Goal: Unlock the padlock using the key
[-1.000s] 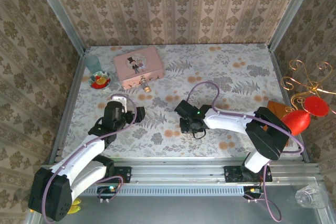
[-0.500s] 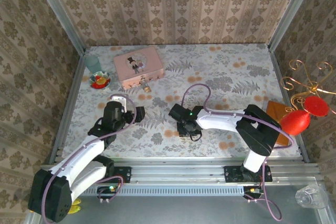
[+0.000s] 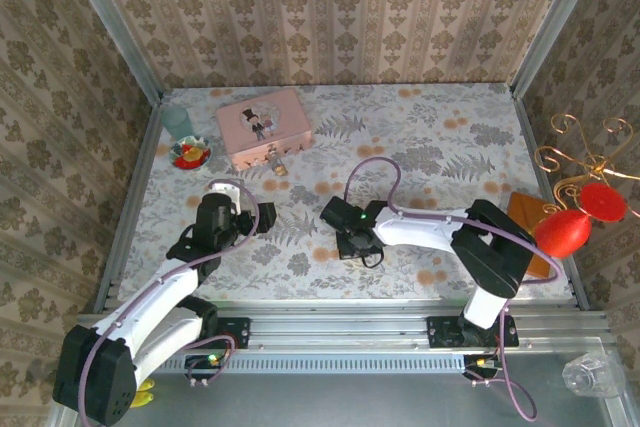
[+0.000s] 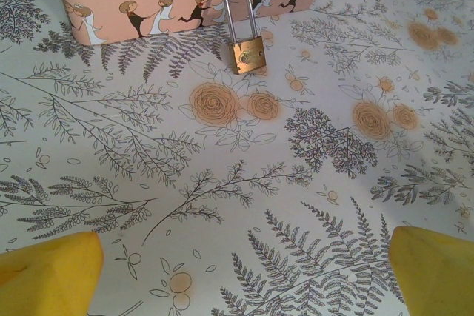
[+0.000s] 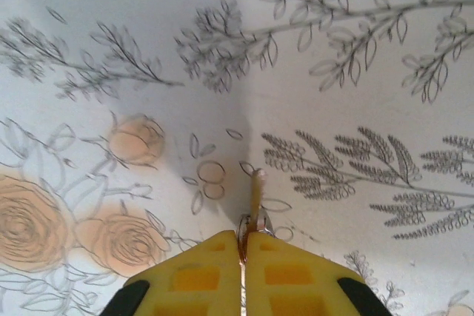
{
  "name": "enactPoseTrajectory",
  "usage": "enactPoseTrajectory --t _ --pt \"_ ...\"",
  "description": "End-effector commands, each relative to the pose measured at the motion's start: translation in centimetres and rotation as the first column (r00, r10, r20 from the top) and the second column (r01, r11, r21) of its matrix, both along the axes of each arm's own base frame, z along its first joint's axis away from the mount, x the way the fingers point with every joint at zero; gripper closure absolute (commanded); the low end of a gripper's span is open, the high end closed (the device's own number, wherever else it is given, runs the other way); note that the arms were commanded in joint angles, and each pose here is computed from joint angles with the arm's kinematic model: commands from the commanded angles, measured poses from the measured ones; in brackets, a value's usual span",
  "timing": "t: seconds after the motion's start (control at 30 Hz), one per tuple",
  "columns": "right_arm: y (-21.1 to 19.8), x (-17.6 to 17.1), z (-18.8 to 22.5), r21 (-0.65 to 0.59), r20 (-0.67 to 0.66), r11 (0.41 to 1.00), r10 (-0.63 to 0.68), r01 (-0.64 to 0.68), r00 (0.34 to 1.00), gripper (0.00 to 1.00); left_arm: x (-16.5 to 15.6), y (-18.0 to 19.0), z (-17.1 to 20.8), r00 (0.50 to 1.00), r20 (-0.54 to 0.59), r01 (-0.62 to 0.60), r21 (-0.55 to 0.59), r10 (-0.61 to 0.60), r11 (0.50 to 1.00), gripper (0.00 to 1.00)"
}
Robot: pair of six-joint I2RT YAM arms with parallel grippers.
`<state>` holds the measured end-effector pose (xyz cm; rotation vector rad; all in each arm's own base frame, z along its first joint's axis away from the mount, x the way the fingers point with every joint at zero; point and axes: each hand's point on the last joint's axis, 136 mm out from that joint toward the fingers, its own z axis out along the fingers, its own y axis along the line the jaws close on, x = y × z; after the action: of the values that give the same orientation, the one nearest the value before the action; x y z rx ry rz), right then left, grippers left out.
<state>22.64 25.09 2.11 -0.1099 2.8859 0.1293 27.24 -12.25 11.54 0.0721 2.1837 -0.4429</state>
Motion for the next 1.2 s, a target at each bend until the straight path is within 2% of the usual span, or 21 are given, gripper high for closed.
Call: enactPoseTrajectory --t 0.0,0.13,0.27,0.5,0.9,1.07,1.17 --pt "-0.5 0.3 -0.3 0.009 0.039 1.000 -0.015 0.014 0.999 0.95 0.1 -0.1 0.5 1.000 0.017 0.005 0.003 -0.005 1.000 0.00" --pt "-0.5 0.4 -0.2 0.002 0.049 1.000 -0.005 0.005 0.999 1.00 0.1 -0.1 0.5 1.000 0.016 0.004 0.002 -0.004 1.000 0.00" --pt "-0.6 0.4 -0.4 0.003 0.049 1.000 -0.018 0.018 0.999 1.00 0.1 -0.1 0.5 1.000 0.018 0.003 0.004 -0.003 1.000 0.00" --pt "0.1 1.0 1.7 0.082 0.117 0.997 -0.010 0.000 0.993 1.00 0.1 -0.1 0.3 1.000 0.012 0.005 0.004 -0.005 1.000 0.00" --pt "0.2 1.1 2.7 0.099 0.140 0.995 0.001 -0.015 0.990 1.00 0.2 -0.3 0.2 1.000 0.008 0.011 0.000 -0.011 1.000 0.00" --pt "3.1 1.0 4.9 0.222 0.193 0.963 0.114 -0.156 0.975 1.00 0.1 -1.3 0.5 0.998 0.024 0.064 -0.022 -0.064 0.998 0.00" --pt "3.6 1.4 6.8 0.233 0.243 0.950 0.152 -0.210 0.958 1.00 -0.3 -3.3 1.5 0.981 0.100 0.173 -0.083 -0.164 0.981 0.00"
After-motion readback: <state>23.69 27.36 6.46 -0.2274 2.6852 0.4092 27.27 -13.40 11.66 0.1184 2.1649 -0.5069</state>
